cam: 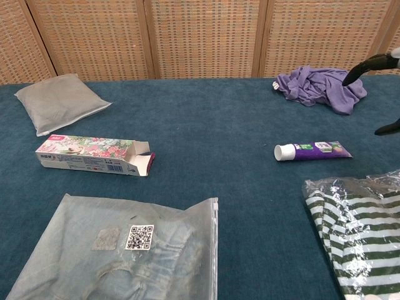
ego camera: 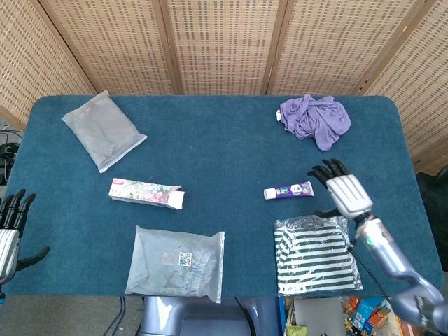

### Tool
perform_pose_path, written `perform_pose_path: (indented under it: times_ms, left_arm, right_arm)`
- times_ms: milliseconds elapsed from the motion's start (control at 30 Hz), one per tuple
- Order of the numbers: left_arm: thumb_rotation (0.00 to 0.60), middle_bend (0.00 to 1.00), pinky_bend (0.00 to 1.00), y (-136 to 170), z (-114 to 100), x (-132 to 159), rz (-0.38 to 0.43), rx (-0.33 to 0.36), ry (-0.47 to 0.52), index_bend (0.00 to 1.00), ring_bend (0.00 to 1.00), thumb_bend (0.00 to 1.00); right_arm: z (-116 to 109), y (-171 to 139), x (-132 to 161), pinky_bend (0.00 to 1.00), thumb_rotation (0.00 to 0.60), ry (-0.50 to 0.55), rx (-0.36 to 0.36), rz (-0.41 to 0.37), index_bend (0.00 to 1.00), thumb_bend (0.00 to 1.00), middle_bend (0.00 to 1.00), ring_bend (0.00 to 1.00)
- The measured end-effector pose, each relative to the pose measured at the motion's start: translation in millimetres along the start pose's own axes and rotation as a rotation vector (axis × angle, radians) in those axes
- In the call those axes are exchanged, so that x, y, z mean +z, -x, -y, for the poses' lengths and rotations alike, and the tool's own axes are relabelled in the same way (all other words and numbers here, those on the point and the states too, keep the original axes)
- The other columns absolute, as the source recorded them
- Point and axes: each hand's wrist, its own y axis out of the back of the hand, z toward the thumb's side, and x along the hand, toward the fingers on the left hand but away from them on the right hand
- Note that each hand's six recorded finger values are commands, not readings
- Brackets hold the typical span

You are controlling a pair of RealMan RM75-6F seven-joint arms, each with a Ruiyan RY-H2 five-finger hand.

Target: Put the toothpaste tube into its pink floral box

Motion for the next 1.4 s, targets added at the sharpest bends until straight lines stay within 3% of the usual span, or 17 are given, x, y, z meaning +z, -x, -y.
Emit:
perform_pose_path:
  times_ms: [233, 900, 1400]
  left_arm:
    - [0.6, 0.0, 0.0, -9, 2, -9, -0.055, -0.015, 0.005, 0.0, 0.0, 0.15]
    - [0.6, 0.0, 0.0, -15, 5, -15, -0.089, -0.034, 0.002, 0.0, 0.0, 0.15]
    - [0.6, 0.0, 0.0, -21, 7, -20, -0.116, -0.044, 0.002, 0.0, 0.0, 0.15]
  right_arm:
    - [28, 34, 14, 0.2, 0.6, -0.015, 0.043, -0.017, 0.3, 0.3, 0.28, 0.12]
    - [79, 76, 24, 0.22, 0.6, -0.102, 0.134, 0.014, 0.31, 0.32, 0.3, 0.15]
    - [96, 89, 13, 0.23, 0.6, -0.121, 0.173, 0.053, 0.34, 0.36, 0.33, 0.17]
